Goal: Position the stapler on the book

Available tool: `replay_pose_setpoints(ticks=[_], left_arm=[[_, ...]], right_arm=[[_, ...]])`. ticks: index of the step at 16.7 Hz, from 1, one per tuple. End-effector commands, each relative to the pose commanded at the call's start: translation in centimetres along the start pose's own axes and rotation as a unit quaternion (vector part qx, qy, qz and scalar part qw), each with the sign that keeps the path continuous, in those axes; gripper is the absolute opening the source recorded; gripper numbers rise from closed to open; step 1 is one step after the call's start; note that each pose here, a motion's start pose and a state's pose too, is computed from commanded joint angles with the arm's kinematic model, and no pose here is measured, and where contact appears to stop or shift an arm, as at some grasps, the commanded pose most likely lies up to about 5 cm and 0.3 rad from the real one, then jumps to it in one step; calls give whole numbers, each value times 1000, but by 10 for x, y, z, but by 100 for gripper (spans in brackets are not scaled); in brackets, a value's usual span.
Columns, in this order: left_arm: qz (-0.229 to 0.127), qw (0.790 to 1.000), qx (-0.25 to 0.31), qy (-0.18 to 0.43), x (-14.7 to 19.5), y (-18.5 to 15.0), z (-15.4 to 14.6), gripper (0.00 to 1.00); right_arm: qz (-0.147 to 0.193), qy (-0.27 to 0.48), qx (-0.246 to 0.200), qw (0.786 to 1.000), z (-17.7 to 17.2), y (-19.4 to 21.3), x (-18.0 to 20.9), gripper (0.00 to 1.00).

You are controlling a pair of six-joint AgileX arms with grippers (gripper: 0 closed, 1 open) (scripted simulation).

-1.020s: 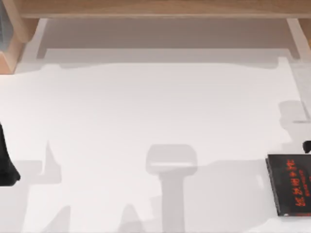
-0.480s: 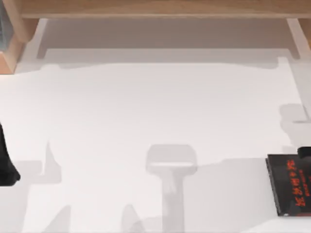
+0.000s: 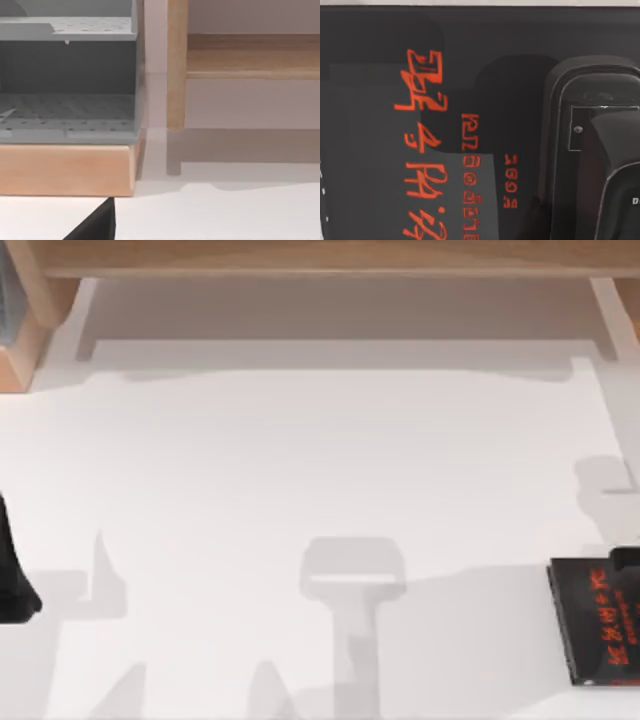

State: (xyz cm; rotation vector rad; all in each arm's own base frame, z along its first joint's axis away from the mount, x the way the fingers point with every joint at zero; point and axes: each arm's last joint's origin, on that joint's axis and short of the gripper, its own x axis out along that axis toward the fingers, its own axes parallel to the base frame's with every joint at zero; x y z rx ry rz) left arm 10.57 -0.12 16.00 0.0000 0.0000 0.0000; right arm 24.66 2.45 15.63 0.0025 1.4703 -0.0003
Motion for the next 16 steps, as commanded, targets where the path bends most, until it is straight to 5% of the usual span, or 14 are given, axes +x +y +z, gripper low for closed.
replay_pose_setpoints(ticks=[10, 16], left_arm=[[0, 1000, 0, 0, 0, 0, 0, 100], [0, 1000, 0, 0, 0, 0, 0, 100]], right_arm=[[0, 0, 0, 1000, 0, 0, 0, 98], [0, 0, 0, 1000, 0, 0, 0, 100]])
